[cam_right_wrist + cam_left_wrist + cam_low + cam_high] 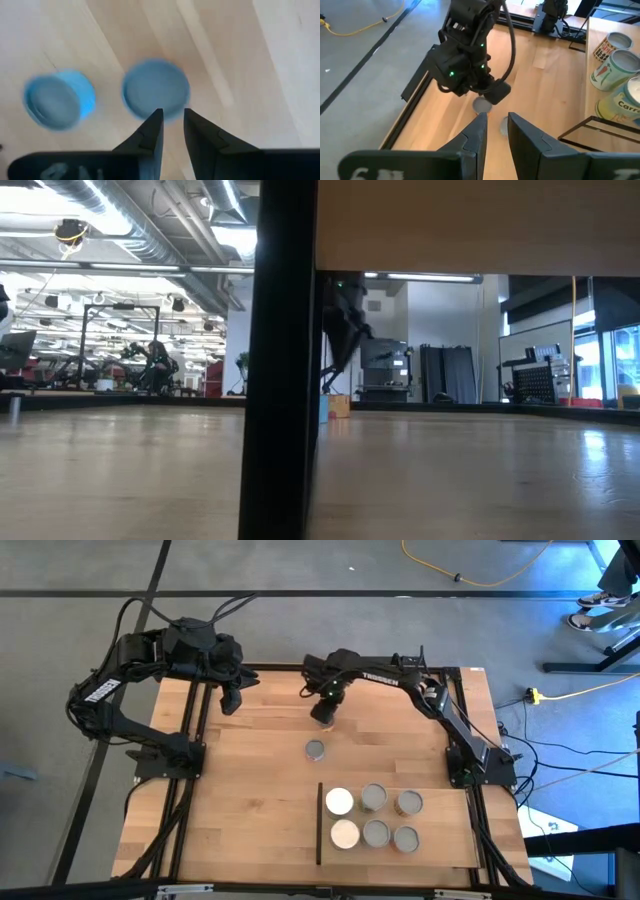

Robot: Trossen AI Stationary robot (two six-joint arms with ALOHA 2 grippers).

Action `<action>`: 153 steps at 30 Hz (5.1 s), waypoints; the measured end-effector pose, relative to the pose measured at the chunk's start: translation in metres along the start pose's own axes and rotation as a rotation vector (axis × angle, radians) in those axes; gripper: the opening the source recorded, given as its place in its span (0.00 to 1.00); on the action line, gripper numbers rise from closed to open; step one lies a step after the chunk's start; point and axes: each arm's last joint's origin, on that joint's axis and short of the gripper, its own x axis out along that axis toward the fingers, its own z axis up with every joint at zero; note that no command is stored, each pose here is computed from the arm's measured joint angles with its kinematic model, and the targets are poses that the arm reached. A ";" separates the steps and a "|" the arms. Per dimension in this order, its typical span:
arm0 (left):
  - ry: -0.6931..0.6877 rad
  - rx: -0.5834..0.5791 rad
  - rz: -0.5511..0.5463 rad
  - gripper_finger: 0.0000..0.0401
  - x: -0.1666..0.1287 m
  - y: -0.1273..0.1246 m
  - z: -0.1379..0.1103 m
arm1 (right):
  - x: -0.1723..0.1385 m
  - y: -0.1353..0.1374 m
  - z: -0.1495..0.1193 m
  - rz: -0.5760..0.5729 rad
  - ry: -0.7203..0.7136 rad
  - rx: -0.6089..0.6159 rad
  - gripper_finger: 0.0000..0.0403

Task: Pick and place cans onto a shelf
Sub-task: Put the canned pineapple rings on the shelf

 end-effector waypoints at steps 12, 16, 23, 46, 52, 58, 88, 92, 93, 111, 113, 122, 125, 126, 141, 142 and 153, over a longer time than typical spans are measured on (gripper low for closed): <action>0.000 -0.003 0.000 0.17 0.000 0.000 0.000 | 0.022 -0.003 -0.001 0.006 -0.005 -0.001 0.19; 0.001 -0.002 0.000 0.17 0.000 0.000 0.000 | 0.027 -0.004 -0.002 0.003 0.004 -0.001 0.19; 0.000 -0.001 0.000 0.17 0.000 0.000 0.000 | 0.027 -0.005 -0.001 -0.047 -0.012 -0.004 0.19; 0.000 0.000 -0.001 0.17 0.000 0.000 0.000 | 0.044 -0.009 0.002 -0.038 0.005 -0.029 0.19; 0.001 -0.001 0.000 0.17 0.000 0.000 0.000 | 0.047 -0.009 0.005 -0.039 -0.015 -0.086 0.18; 0.001 0.003 -0.005 0.17 0.000 -0.001 0.000 | 0.047 -0.010 0.006 -0.039 -0.027 -0.108 0.04; 0.035 0.043 -0.059 0.17 -0.001 -0.012 -0.004 | -0.116 0.055 -0.045 -0.162 -0.090 -0.251 0.00; 0.041 0.046 -0.058 0.17 -0.001 -0.012 -0.005 | -0.153 0.073 -0.072 -0.148 -0.174 -0.266 0.00; 0.042 0.050 -0.058 0.17 -0.001 -0.012 -0.005 | -0.162 0.078 -0.078 -0.140 -0.199 -0.261 0.00; 0.054 0.354 -0.466 0.17 0.039 -0.029 0.006 | -0.278 0.137 -0.214 0.119 -0.505 -0.229 0.00; 0.048 0.374 -0.506 0.17 0.044 -0.031 0.008 | -0.280 0.141 -0.225 0.146 -0.503 -0.206 0.00; 0.087 0.388 -0.502 0.17 0.063 -0.032 0.010 | -0.257 0.151 -0.287 0.217 -0.314 -0.063 0.00; 0.088 0.387 -0.484 0.17 0.063 -0.030 0.010 | -0.248 0.154 -0.306 0.264 -0.204 0.035 0.00; 0.086 0.387 -0.479 0.17 0.062 -0.030 0.010 | -0.244 0.156 -0.313 0.271 -0.170 0.045 0.00; 0.069 0.360 -0.411 0.17 0.065 -0.017 0.013 | -0.171 0.192 -0.385 0.052 0.198 0.317 0.00; 0.063 0.358 -0.405 0.17 0.065 -0.016 0.014 | -0.166 0.193 -0.388 0.030 0.202 0.334 0.00; 0.046 0.321 -0.354 0.17 0.066 -0.001 0.017 | -0.119 0.199 -0.406 -0.028 0.253 0.306 0.00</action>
